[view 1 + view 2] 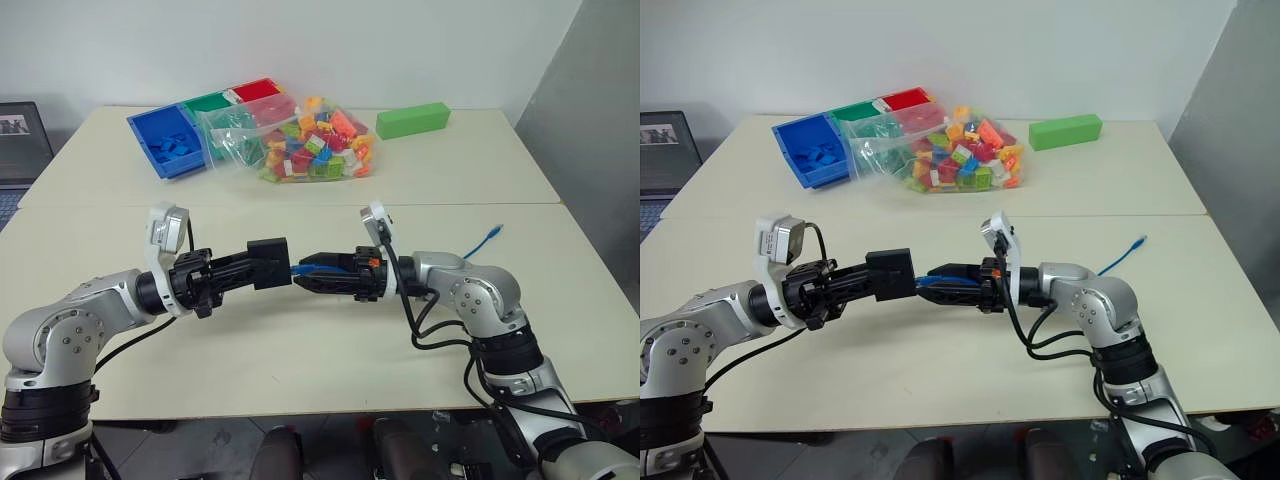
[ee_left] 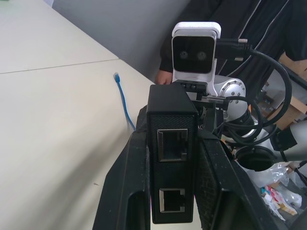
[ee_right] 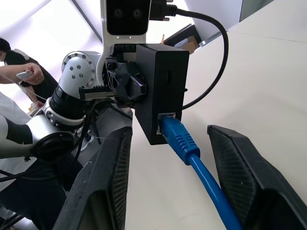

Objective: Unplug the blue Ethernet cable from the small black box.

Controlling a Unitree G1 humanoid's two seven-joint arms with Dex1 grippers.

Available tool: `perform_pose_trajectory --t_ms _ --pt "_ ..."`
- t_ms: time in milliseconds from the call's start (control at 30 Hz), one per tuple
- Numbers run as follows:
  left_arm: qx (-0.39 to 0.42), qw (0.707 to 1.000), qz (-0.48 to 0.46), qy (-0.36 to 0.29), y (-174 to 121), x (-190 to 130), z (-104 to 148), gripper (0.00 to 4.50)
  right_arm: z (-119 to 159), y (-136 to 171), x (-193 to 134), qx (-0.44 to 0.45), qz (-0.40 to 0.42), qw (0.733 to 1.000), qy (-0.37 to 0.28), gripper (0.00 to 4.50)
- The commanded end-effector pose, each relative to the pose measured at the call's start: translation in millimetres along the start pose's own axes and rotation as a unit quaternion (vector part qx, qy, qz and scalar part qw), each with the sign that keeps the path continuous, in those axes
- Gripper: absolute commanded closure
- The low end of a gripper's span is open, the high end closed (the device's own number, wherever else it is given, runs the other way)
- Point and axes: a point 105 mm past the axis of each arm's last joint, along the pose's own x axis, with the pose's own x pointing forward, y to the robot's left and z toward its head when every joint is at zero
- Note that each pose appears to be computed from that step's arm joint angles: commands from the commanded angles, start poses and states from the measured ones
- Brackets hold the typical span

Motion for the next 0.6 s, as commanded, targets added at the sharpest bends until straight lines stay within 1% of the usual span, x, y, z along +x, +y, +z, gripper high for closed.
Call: perform_pose_trajectory --t_ms 33,267,500,600 --pt "0.015 1.000 -0.013 -0.002 -7.5 1.7 3.9 3.71 12.4 5.1 3.5 -0.020 0.009 1.000 -0.011 1.86" --pt "0.017 1.000 -0.013 -0.002 -7.6 2.0 3.5 3.71 10.8 5.6 5.1 -0.025 0.011 1.000 -0.005 1.86" --pt "0.018 1.000 -0.013 -0.004 -7.5 3.2 3.2 3.71 7.0 7.1 6.1 -0.031 0.015 0.999 0.007 3.16" --pt "0.017 1.000 -0.014 -0.004 -7.7 3.5 2.7 3.71 6.6 7.1 6.2 -0.032 0.015 0.999 0.009 3.86"
